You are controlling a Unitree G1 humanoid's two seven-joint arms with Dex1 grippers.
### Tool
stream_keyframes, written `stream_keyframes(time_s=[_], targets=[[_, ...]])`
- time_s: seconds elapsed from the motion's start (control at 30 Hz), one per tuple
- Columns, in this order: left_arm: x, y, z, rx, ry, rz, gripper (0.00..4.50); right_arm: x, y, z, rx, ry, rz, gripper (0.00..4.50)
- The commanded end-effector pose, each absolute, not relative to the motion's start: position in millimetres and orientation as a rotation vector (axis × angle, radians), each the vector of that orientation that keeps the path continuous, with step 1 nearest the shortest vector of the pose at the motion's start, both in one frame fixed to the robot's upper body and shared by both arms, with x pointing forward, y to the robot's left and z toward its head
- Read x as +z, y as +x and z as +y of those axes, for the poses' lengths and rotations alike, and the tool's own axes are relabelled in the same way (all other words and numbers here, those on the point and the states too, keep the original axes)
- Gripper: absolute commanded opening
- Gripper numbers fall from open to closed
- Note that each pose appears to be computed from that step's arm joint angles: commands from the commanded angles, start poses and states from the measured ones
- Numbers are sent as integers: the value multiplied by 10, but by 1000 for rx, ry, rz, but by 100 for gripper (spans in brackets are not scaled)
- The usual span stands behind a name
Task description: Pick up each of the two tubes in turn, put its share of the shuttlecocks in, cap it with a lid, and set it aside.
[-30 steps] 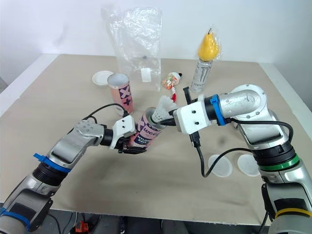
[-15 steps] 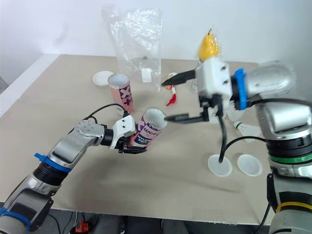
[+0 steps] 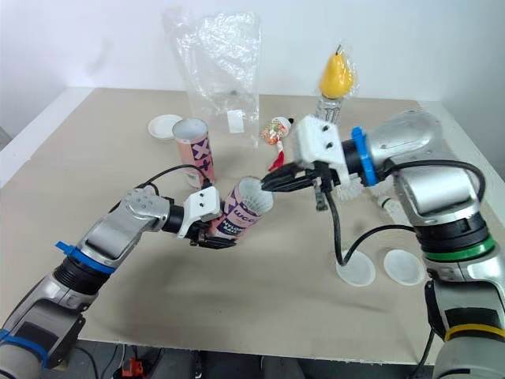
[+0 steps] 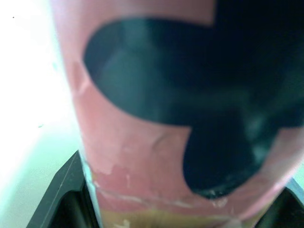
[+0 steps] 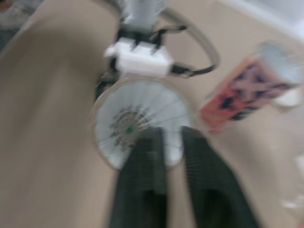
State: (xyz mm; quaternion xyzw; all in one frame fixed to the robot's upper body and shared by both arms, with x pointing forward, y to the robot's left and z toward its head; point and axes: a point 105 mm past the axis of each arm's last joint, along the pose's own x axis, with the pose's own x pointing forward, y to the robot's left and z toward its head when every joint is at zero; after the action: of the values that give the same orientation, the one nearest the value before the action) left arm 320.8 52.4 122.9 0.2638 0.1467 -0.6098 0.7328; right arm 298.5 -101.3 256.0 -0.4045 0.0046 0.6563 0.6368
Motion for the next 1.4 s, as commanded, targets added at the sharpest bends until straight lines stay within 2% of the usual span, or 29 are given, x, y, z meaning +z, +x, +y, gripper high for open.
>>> stream_keyframes(time_s=[0.03, 0.2, 0.33, 0.57, 0.97, 1.13, 1.4], targets=[[1179, 3200, 503, -1360, 595, 345, 299, 2578, 2990, -962, 1542, -1011, 16, 7], [1181, 3198, 473, -1370, 590, 342, 299, 2421, 3117, -793, 1582, -1120, 44, 7], [1176, 3174, 453, -1381, 581, 343, 299, 2259, 3143, -720, 1640, -1193, 137, 7], [1177, 3151, 438, -1381, 566, 340, 299, 2051, 3216, -583, 1691, -1284, 199, 7], [1161, 3165, 429, -1364, 558, 334, 299, 1600, 3134, -366, 1831, -1375, 284, 7], [1153, 3164, 412, -1363, 554, 331, 299, 1612, 3149, -348, 1838, -1368, 280, 7], [1125, 3165, 433, -1356, 545, 340, 299, 1971, 3212, -359, 1784, -1266, 221, 7]])
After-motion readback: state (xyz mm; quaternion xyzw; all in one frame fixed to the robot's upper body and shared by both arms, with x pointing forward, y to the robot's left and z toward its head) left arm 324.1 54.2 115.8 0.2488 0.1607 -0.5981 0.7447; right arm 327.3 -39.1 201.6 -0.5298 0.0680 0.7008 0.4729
